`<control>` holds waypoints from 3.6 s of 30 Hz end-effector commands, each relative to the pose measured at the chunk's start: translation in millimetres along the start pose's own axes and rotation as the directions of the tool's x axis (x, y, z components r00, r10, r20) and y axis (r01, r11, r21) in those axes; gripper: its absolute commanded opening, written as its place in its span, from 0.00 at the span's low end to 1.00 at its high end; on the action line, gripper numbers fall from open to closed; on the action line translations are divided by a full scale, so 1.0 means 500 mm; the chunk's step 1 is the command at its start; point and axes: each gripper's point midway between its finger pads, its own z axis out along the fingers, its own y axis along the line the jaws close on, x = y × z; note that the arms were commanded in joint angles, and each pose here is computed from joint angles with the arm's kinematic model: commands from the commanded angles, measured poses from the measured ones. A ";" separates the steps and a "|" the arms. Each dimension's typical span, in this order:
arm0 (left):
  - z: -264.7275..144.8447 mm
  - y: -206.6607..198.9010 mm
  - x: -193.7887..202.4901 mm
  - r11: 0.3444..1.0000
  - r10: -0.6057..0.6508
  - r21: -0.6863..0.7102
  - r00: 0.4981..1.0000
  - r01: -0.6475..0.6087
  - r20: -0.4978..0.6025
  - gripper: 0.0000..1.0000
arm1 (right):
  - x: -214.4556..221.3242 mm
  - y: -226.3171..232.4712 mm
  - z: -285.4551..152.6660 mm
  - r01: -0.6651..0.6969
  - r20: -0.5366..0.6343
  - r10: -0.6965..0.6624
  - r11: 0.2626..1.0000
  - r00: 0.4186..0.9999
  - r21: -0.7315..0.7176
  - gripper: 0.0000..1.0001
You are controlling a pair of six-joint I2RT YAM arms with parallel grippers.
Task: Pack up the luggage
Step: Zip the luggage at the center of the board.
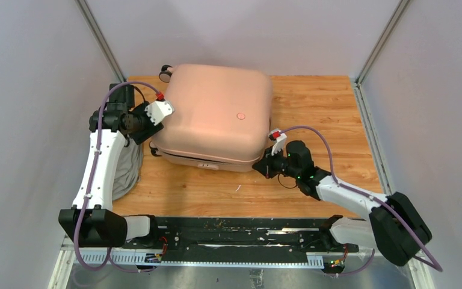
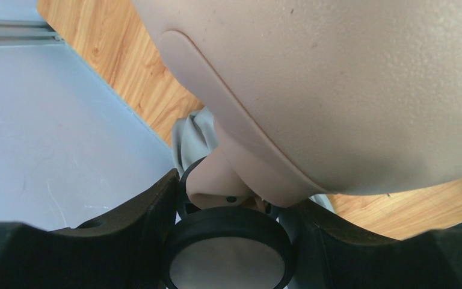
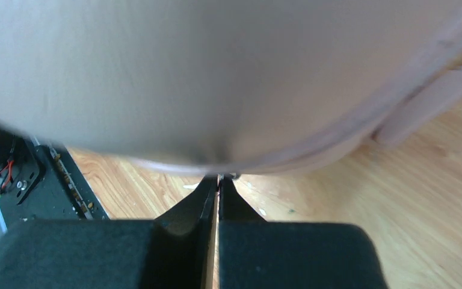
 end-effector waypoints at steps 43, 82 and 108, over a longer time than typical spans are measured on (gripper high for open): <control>-0.050 -0.024 -0.098 0.981 -0.193 0.042 0.964 0.188 0.182 0.00 | -0.043 0.000 -0.135 -0.195 0.118 0.192 0.981 0.974 0.020 0.64; -0.063 -0.074 -0.112 0.989 -0.146 0.069 0.970 0.135 0.194 0.00 | -0.148 -0.144 0.011 0.065 0.075 -0.068 0.997 0.995 0.046 0.58; -0.068 -0.050 -0.121 0.992 -0.123 0.040 0.973 0.117 0.194 0.00 | -0.148 -0.163 0.049 0.228 0.112 -0.223 0.973 0.968 -0.034 0.27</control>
